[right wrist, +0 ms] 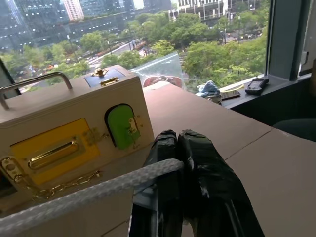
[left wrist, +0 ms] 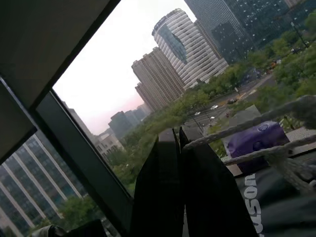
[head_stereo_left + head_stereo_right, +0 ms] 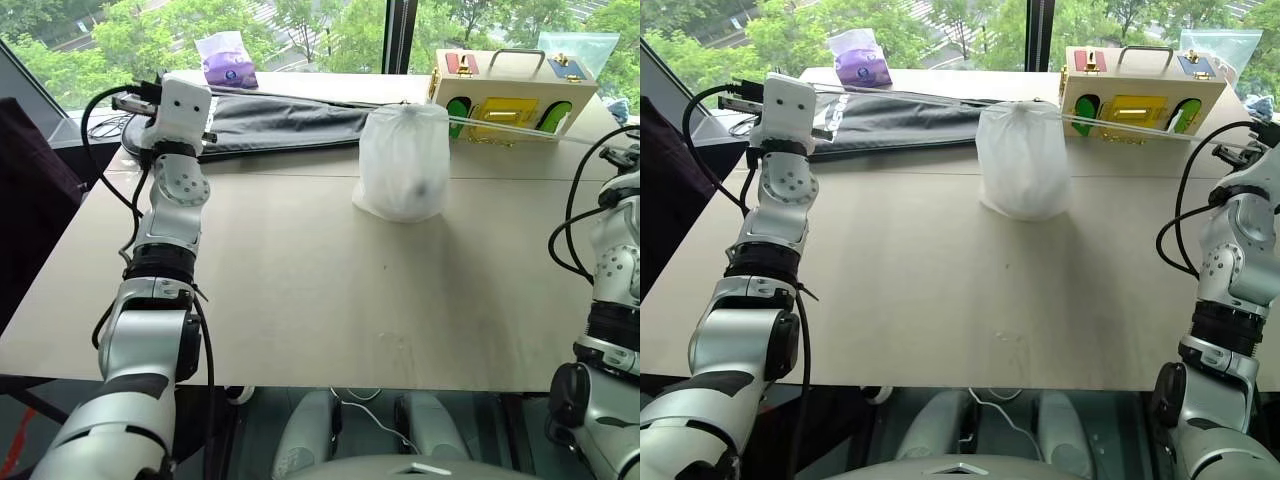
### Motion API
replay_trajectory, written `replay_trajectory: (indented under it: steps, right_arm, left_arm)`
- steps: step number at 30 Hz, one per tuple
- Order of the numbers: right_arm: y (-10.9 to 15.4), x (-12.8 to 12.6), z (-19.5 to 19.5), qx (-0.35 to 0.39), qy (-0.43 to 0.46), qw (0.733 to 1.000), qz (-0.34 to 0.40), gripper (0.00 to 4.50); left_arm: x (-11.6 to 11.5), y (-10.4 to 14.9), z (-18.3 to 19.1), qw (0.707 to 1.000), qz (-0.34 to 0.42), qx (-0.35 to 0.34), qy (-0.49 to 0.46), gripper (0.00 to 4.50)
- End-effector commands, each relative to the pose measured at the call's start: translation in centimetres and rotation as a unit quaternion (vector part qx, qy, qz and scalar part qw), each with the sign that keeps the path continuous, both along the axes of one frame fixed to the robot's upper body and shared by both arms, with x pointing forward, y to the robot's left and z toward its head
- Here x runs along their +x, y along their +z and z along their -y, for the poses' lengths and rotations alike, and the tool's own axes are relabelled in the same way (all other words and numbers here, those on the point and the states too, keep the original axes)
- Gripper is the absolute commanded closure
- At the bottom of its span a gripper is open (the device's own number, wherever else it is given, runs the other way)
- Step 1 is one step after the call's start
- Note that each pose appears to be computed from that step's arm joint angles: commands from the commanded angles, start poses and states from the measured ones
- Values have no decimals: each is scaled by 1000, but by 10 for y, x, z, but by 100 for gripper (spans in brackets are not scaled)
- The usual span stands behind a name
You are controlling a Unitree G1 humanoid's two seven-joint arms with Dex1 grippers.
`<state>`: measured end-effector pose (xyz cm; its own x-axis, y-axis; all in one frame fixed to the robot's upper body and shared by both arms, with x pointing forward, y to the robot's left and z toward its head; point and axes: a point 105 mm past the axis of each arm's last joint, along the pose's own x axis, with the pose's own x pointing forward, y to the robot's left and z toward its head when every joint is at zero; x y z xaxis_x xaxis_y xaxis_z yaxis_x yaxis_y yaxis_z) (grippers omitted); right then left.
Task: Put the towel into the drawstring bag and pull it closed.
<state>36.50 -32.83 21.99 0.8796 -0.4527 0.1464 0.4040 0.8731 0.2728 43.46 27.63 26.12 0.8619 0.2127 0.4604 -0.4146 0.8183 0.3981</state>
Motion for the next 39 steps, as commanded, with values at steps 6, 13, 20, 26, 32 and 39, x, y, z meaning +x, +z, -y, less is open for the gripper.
replay_trajectory:
  steps: [6,13,20,26,32,39]
  right_arm:
    - [-5,-1,-54,-32,205,978,-30,450]
    - [-32,-38,-116,-67,444,889,-94,450]
    - [-56,-47,-109,-117,460,866,-160,450]
    - [-59,-42,-105,-126,458,866,-159,450]
    - [-62,-54,-112,-158,522,823,-156,254]
    - [-79,-87,-97,-216,597,738,-230,96]
  left_arm:
    - [3,-34,68,953,-89,-72,-280,442]
    - [-23,-67,126,886,-173,-30,-429,442]
    - [-38,-80,143,851,-208,-17,-481,442]
    - [-57,-94,153,809,-248,-13,-534,442]
    - [-72,-110,141,778,-299,-12,-553,265]
    - [-93,-121,109,719,-380,-1,-582,2]
